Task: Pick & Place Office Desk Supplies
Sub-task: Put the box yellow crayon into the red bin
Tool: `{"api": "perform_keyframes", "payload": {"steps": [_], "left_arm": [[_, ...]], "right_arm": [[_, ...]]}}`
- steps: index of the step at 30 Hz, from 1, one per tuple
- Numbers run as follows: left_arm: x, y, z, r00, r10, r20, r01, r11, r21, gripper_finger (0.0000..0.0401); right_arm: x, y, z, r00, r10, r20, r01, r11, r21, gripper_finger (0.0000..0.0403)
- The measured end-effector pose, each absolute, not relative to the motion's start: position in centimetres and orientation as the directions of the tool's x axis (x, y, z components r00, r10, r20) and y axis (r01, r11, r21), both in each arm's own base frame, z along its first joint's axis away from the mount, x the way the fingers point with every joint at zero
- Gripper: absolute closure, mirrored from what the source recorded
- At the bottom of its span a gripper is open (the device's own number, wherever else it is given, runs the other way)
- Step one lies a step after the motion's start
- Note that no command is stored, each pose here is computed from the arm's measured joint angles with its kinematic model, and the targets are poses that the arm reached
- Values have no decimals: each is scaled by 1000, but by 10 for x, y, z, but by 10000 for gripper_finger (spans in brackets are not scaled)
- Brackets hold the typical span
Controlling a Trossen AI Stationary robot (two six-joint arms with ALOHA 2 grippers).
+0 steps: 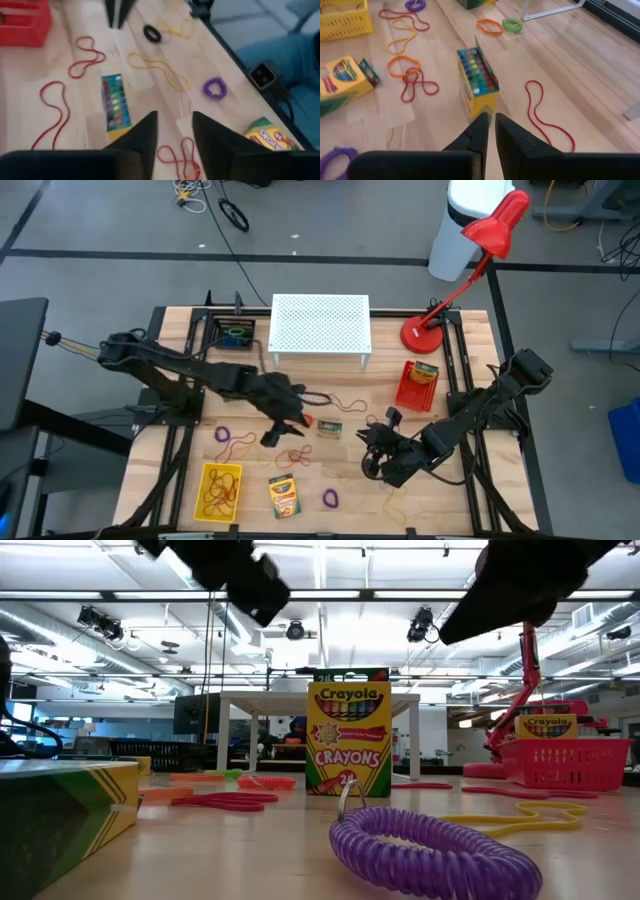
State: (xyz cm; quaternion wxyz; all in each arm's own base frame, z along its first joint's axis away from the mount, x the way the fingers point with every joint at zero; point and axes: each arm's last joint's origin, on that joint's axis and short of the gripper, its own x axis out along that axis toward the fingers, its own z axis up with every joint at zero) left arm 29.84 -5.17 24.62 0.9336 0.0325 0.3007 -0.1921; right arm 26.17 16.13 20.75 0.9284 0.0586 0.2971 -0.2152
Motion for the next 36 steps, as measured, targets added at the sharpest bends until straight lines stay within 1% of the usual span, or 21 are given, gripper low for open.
{"api": "perform_keyframes", "payload": {"steps": [2,5,10,14,18,22,25,27,29,31,33,36], "left_arm": [[289,-49,237,804,-326,-497,346,937,-55,309],[275,-47,222,881,-314,-354,314,948,-60,340],[248,-48,195,940,-320,-120,311,947,-83,369],[223,-41,177,974,-226,-4,225,970,-89,384],[200,-32,163,997,-48,54,53,995,-86,391],[189,-24,156,989,138,62,-134,989,-68,390],[189,-22,155,978,202,56,-198,978,-59,389],[188,-22,153,977,210,40,-208,977,-52,388],[188,-22,153,977,210,37,-208,977,-45,388],[188,-22,152,977,209,27,-209,977,-34,388],[188,-22,151,977,210,26,-209,977,-34,388],[188,-22,151,977,210,25,-209,977,-34,388]], "right_arm": [[265,158,208,730,-369,-575,447,894,-5,358],[272,151,210,734,-375,-567,472,881,28,358],[285,135,213,738,-401,-542,520,850,79,358],[294,125,215,752,-366,-548,499,859,112,358],[303,113,216,762,-288,-580,459,872,169,358],[314,93,221,751,-264,-605,458,868,190,358],[321,83,236,731,-223,-644,422,890,171,357],[324,82,246,700,-228,-677,405,907,114,350],[328,81,256,656,-237,-716,393,918,55,334],[338,78,264,624,-217,-750,385,921,54,310],[347,72,261,561,-180,-808,380,923,58,278],[365,70,250,487,-87,-869,327,941,89,222]]}}
